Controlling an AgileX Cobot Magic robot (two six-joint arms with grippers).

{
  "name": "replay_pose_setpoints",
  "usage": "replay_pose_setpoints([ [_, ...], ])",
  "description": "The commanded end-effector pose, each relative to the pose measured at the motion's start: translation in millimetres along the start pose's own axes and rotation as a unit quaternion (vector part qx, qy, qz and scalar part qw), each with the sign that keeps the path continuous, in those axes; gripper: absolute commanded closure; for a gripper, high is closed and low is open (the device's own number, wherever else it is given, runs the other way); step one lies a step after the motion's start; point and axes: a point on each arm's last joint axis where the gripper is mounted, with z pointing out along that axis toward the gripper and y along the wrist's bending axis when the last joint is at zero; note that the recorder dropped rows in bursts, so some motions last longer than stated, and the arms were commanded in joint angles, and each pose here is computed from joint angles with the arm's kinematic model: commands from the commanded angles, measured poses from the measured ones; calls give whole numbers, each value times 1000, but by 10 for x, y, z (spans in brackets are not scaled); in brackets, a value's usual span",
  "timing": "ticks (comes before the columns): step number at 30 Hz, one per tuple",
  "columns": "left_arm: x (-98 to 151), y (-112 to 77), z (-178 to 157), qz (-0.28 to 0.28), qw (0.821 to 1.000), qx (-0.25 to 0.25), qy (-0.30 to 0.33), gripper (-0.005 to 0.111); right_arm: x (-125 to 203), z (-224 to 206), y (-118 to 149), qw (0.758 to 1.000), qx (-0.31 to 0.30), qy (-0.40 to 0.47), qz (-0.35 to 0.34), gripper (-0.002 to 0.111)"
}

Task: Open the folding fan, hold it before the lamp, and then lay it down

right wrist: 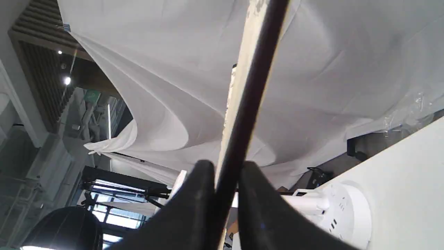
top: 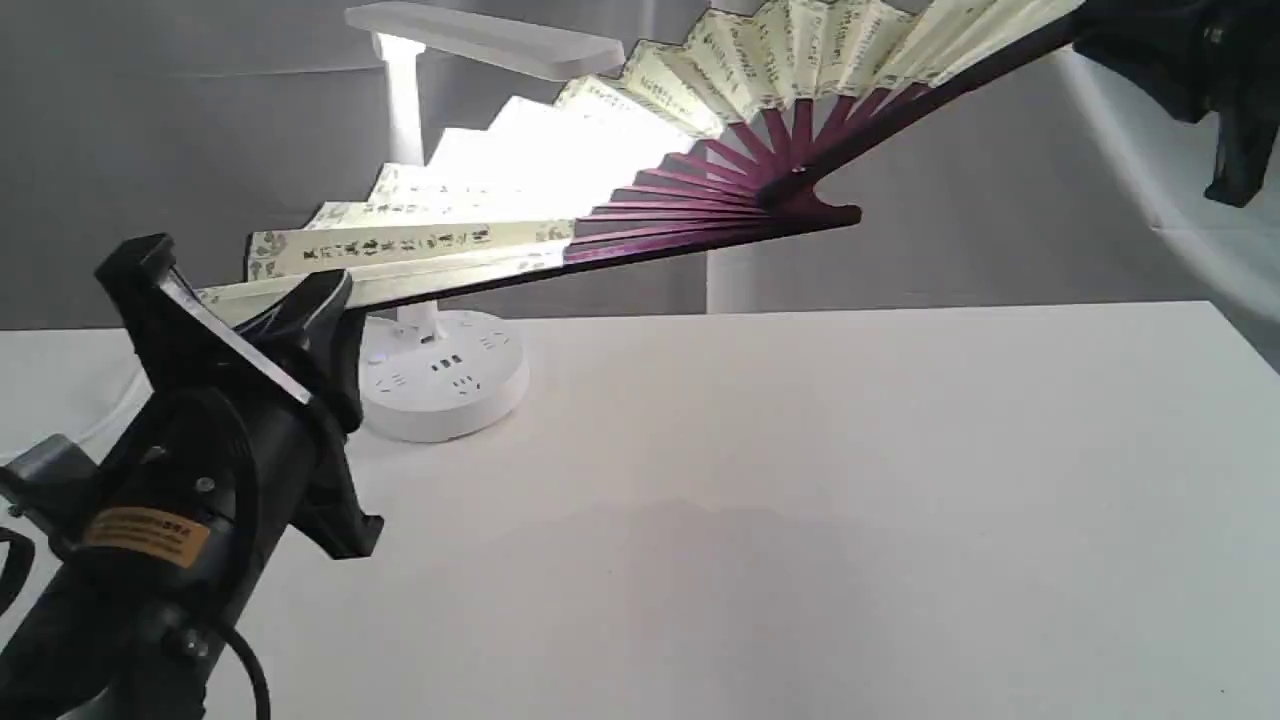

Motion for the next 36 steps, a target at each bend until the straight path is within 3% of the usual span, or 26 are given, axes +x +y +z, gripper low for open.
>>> replay_pose_setpoints([
  [1, 9, -150, -11, -36, 998, 43, 5, 107, -12, -35, 84, 999, 11, -10, -38, 108],
  [9, 2, -383, -71, -27, 997, 75, -2, 107, -5, -67, 170, 999, 5, -13, -47, 108],
  [36, 24, -386, -72, -32, 997, 76, 11, 107, 4, -67, 177, 999, 1, -8, -43, 108],
])
